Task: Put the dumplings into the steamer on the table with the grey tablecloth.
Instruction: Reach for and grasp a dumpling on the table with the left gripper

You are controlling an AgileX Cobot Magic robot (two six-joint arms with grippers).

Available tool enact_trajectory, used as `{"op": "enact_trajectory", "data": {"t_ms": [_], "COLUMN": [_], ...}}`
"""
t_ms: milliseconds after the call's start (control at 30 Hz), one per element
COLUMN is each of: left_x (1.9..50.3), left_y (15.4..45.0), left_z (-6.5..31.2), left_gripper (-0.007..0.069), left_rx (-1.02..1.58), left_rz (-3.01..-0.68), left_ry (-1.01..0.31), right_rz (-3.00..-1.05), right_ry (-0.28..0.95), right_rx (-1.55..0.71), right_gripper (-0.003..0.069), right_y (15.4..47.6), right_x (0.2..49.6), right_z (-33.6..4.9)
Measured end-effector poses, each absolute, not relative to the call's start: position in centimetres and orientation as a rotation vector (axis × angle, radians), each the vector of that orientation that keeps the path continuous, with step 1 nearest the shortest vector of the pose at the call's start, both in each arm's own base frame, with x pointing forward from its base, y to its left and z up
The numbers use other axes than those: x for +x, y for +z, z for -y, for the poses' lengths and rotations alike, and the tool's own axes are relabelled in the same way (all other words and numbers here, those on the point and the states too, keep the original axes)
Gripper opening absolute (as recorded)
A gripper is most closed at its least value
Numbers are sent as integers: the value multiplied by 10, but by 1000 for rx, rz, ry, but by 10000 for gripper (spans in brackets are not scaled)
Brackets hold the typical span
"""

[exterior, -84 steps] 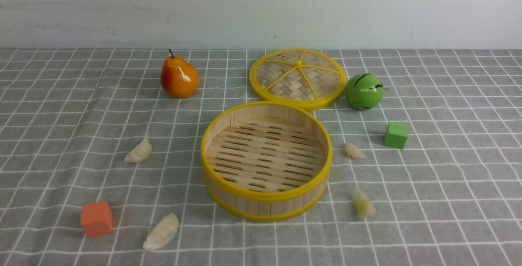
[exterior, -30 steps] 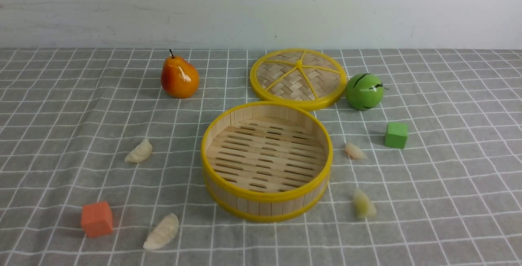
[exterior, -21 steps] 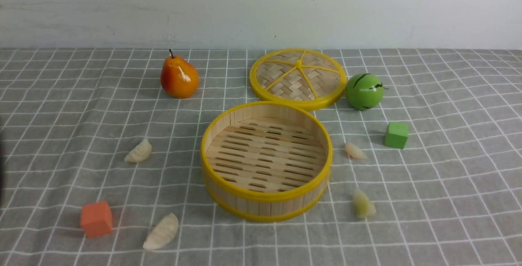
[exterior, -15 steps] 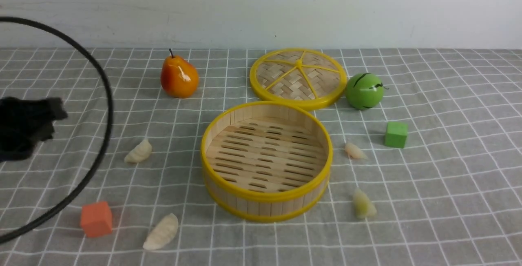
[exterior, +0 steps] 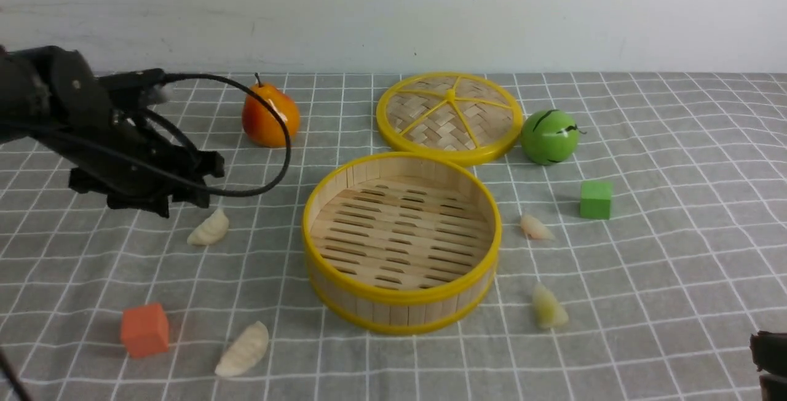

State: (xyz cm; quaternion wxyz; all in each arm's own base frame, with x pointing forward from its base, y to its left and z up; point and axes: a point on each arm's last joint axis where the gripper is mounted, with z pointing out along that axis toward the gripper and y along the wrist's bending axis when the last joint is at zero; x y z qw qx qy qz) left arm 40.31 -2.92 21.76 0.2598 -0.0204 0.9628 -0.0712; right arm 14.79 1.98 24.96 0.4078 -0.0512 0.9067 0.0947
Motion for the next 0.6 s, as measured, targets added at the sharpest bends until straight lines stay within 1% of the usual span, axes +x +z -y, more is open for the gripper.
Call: {"op": "enact_trajectory", "data": {"t_ms": [33,67,133,200,233,267,333,367,400,433,500,533,600], "left_x": [416,423,435,443,447,450,452,452,451,449,447,445,443], "left_y": [206,197,180,163,163,161,163,165,166,169,175,184,213], "left_z": [33,36,44,52,56,59,65,67,71,75,80,83,91], "left_gripper": [461,466,452,407,358,317,193,160,156,169,172,172,172], "left_rx": [-6,47,160,255,300,305,294,302,305,320,344,349,344], "left_rz": [-2639,-2661,-2701,-2742,-2741,-2746,-2763,-2763,-2769,-2780,-2792,-2781,-2717], "left_ry": [-181,-165,-125,-86,-47,-40,-19,8,26,63,91,93,66], "right_rz": [-2281,-2275,-2268,-2266,-2265,-2264,-2264,-2264,-2265,-2265,-2265,-2265,-2265], "right_ry": [236,233,231,233,233,233,233,233,233,233,233,233,236], "right_rx": [-129,-126,-124,-121,-121,-122,-122,-122,-122,-122,-122,-122,-119], "right_gripper": [-2,-2,-2,-2,-2,-2,-2,-2,-2,-2,-1,-1,1], "right_y": [250,250,251,251,251,251,251,251,251,251,251,251,251], "right_x": [148,149,149,150,150,150,150,150,150,150,150,150,150], "right_z": [-20,-19,-19,-19,-19,-19,-19,-19,-19,-19,-19,-19,-19]}}
